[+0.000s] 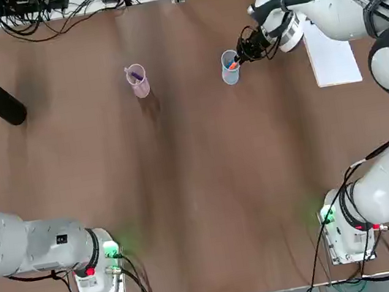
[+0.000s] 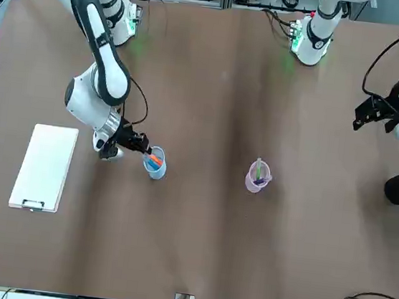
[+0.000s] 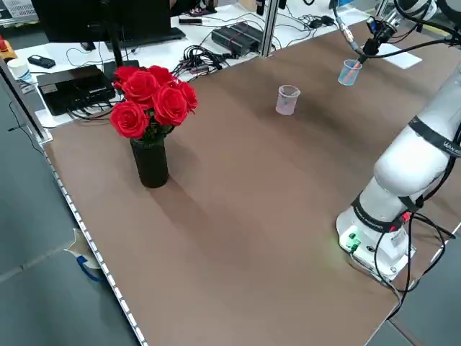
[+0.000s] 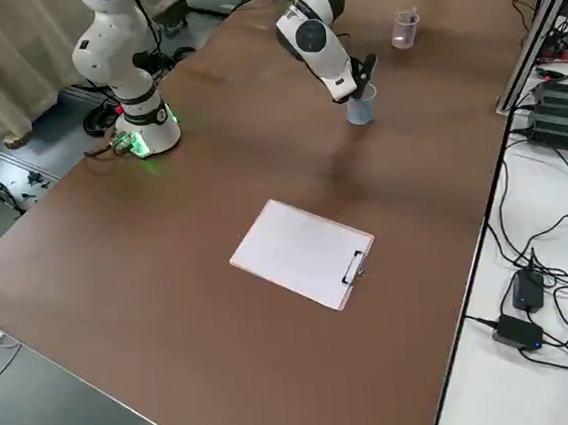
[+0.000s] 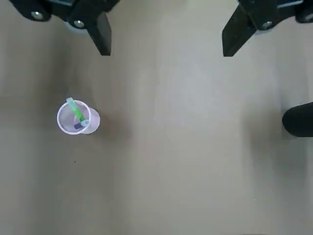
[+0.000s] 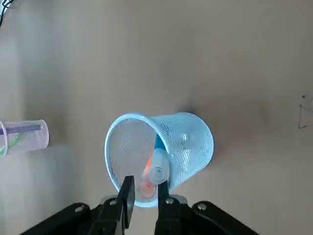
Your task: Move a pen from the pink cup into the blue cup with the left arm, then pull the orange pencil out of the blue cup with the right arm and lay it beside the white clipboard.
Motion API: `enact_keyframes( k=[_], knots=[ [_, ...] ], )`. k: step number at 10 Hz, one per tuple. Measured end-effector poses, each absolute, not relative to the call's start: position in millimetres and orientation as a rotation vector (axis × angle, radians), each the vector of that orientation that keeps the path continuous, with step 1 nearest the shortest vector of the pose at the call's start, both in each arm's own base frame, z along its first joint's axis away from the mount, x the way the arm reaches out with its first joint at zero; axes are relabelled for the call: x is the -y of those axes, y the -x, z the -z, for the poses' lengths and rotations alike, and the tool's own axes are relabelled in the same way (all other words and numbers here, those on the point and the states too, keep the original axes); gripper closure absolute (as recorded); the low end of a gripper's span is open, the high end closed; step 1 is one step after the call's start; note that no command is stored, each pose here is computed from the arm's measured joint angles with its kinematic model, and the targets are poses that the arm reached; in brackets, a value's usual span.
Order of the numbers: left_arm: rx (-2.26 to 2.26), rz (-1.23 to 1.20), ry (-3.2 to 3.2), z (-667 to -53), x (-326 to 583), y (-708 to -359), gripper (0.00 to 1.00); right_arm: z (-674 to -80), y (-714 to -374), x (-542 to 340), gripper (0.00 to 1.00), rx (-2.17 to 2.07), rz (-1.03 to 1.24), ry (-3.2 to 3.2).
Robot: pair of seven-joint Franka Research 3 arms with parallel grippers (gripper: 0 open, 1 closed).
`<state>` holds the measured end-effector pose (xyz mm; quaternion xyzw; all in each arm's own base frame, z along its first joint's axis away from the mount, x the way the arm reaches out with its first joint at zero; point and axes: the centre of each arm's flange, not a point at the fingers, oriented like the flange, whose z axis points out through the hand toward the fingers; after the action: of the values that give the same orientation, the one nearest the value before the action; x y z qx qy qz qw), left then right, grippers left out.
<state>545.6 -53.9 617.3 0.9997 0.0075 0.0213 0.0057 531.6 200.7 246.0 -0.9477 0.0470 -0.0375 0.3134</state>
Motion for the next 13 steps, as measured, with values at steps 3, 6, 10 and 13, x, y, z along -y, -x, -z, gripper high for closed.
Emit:
enact_keyframes(
  k=[3,6,10,13],
  knots=[
    [-0.025,-0.064,-3.13,-616.5,54.0,-546.0,0.0,-245.6,-531.6,-200.5,0.78,-0.124,0.099,2.5],
    [-0.026,-0.06,-3.13,-614.8,54.4,-546.8,0.0,-245.3,-531.6,-200.4,0.81,-0.125,0.098,2.5],
    [-0.026,-0.056,-3.13,-613.5,54.4,-547.5,0.0,-245.2,-531.4,-200.6,0.83,-0.124,0.096,2.499],
    [-0.026,-0.056,-3.13,-613.6,54.5,-547.5,0.0,-247.7,-532.9,-201.2,0.83,-0.123,0.102,2.496]
  ],
)
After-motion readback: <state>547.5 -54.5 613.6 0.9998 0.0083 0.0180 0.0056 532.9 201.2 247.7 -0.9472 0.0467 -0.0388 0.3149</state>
